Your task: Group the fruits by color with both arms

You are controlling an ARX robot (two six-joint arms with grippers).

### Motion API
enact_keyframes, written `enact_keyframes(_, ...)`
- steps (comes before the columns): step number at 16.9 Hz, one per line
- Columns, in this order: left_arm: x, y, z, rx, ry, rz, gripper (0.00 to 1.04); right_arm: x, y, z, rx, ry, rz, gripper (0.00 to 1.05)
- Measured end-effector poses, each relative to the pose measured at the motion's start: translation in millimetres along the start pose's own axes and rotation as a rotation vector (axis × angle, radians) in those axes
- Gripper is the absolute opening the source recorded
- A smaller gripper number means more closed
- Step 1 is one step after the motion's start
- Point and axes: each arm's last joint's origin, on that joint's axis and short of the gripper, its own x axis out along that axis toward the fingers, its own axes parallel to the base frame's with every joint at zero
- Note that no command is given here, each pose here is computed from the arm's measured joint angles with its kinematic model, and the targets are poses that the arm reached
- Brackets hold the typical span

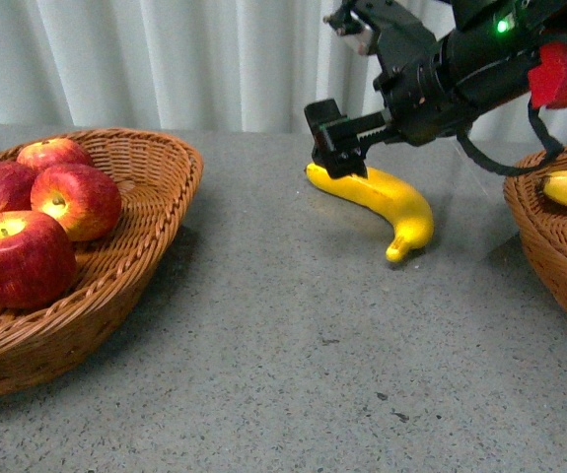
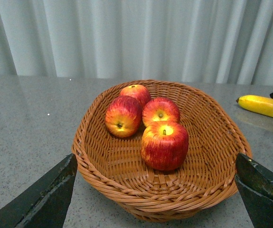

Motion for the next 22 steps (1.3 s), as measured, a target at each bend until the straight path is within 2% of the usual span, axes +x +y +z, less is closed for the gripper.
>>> enact_keyframes(3,0.0,0.0,0.0,0.0,0.0,0.0,0.98,16.7,-7.7,-10.1,-0.016,0.066,-0.03,0.98)
enact_keyframes(8,0.0,0.0,0.0,0.0,0.0,0.0,0.98,33.4,-20.2,-10.2,-0.033,0.105,-0.106,0.98)
enact_keyframes(16,0.0,0.0,0.0,0.0,0.0,0.0,0.98,50.7,-14.8,-15.2,-0.041,0.219,-0.088,0.98)
enact_keyframes(20,0.0,0.0,0.0,0.0,0.0,0.0,0.98,50.7,-14.6,-14.3,-0.048,0.22,-0.077,0.57)
enact_keyframes(22,0.0,0.0,0.0,0.0,0.0,0.0,0.98,52.0,-16.3,-10.8,-0.044,0.161,-0.072,0.38)
